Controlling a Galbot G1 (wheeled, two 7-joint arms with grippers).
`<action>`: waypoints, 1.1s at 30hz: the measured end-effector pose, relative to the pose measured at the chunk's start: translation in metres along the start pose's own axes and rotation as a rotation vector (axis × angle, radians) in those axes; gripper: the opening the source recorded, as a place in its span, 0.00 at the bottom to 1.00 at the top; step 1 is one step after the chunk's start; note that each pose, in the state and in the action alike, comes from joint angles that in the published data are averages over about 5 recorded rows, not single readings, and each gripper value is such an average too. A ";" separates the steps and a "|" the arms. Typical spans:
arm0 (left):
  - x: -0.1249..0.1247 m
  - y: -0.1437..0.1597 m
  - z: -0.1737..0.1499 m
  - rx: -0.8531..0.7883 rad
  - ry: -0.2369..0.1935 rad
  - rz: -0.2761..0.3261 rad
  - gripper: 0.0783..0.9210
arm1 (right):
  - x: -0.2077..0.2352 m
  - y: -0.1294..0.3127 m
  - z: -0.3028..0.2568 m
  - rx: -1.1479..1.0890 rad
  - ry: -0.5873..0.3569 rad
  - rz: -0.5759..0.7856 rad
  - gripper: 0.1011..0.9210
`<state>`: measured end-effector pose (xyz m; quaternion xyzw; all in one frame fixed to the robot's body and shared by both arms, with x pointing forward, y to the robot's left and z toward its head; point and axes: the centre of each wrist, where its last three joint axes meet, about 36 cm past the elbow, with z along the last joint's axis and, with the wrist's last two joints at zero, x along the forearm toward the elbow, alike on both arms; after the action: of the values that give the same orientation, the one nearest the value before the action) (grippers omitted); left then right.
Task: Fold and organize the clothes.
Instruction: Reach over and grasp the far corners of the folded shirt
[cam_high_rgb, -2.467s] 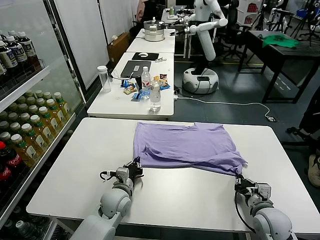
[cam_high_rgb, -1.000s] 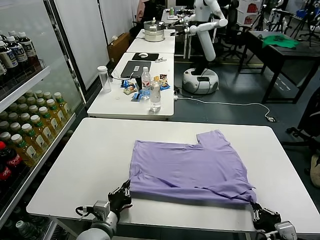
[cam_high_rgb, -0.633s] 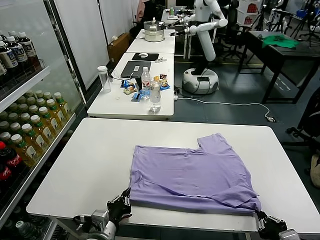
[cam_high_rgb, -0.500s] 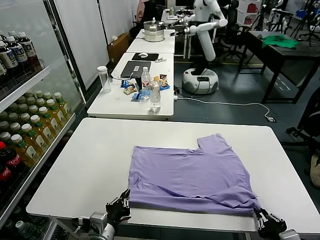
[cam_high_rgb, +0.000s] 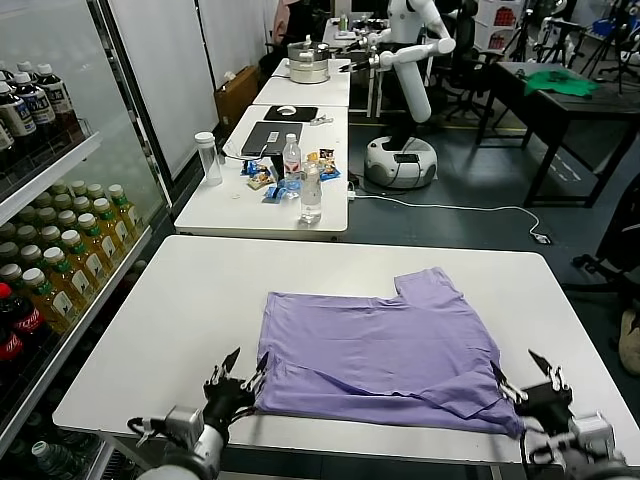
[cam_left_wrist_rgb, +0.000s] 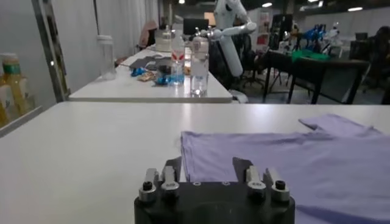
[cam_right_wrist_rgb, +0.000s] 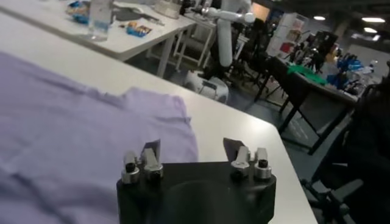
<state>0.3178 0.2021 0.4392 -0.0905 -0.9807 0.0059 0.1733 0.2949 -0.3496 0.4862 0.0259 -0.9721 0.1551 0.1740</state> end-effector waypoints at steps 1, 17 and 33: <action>-0.007 0.001 -0.001 0.004 -0.002 0.000 0.74 | -0.010 -0.002 -0.001 -0.014 -0.003 0.002 0.87; -0.147 0.006 -0.024 -0.003 0.028 -0.010 0.88 | -0.190 -0.011 -0.043 -0.150 0.036 -0.018 0.88; -0.220 0.016 -0.031 -0.034 0.150 -0.075 0.88 | -0.294 0.003 -0.070 -0.175 0.145 -0.075 0.88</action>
<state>0.5347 0.1780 0.3927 -0.0570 -0.9676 -0.0240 0.2448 0.5939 -0.3263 0.4455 0.0356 -0.9652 0.0646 0.2511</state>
